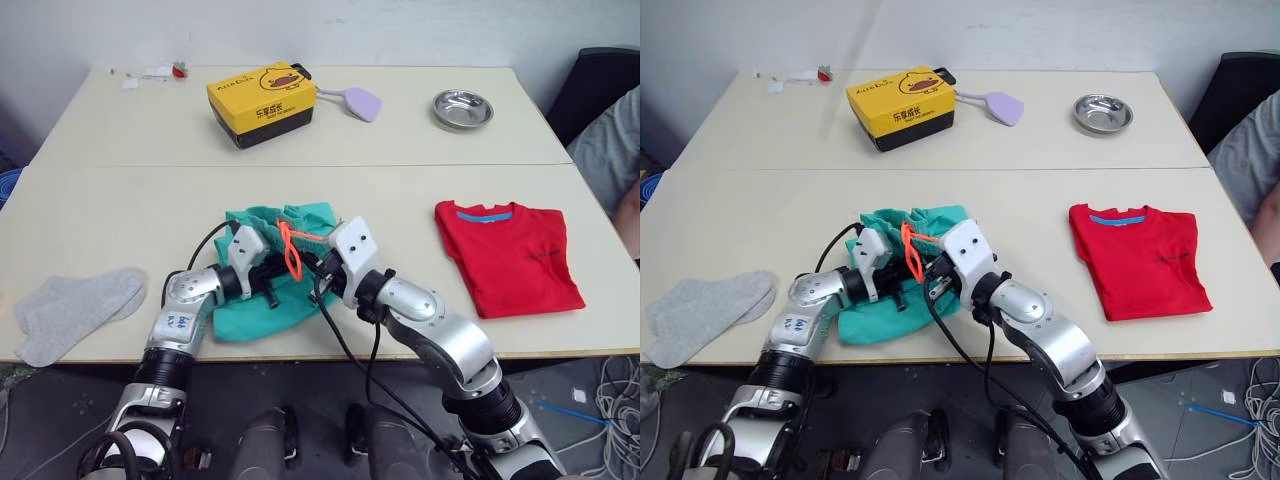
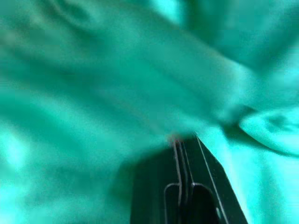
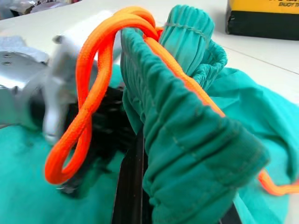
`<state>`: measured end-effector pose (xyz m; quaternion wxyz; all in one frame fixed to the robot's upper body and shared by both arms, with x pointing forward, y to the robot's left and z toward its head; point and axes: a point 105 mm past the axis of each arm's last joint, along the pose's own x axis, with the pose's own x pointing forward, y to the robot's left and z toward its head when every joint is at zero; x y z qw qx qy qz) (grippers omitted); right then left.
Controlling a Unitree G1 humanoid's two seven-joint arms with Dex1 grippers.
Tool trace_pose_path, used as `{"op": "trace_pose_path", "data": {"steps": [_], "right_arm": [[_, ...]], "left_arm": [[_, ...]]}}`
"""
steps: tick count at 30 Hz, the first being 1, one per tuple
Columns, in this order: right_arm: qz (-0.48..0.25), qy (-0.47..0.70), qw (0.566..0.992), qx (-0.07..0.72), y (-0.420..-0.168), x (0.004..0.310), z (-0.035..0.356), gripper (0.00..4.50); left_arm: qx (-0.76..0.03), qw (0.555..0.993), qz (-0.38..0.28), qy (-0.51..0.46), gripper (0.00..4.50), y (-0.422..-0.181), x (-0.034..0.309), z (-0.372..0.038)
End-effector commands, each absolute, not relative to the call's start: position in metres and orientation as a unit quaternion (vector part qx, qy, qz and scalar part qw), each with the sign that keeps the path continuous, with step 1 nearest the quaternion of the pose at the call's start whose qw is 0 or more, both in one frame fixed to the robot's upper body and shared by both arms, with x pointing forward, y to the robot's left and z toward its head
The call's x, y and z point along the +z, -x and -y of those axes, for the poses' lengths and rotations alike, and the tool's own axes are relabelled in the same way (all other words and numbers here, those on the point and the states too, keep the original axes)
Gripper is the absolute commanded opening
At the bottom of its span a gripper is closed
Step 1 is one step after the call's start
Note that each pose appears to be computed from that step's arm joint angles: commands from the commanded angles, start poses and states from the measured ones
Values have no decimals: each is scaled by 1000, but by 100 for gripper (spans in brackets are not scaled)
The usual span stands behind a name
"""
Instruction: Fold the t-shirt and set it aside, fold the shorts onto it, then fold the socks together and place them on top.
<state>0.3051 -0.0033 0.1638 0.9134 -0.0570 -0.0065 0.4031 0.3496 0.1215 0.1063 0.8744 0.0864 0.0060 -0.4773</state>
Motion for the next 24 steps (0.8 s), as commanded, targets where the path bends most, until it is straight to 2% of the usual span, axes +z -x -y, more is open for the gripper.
{"op": "trace_pose_path", "data": {"steps": [1,5,9,13,18,21,24], "right_arm": [[49,40,924,377,-311,187,20,2],[61,40,924,374,-312,194,26,2],[90,50,905,413,-305,206,8,2],[64,54,892,445,-301,189,-13,2],[44,37,883,466,-301,177,-30,2],[5,12,854,521,-287,162,-40,74],[-42,-1,810,585,-270,153,-35,181]], "left_arm": [[-493,864,16,-103,0,-336,116,-130],[-469,877,8,-105,0,-333,111,-141],[-443,888,-4,-123,0,-333,101,-147],[-411,905,-1,-110,0,-335,99,-150],[-410,907,6,-96,0,-327,99,-146],[-409,908,11,-90,0,-324,99,-148],[-428,900,24,-75,0,-318,105,-146]]}}
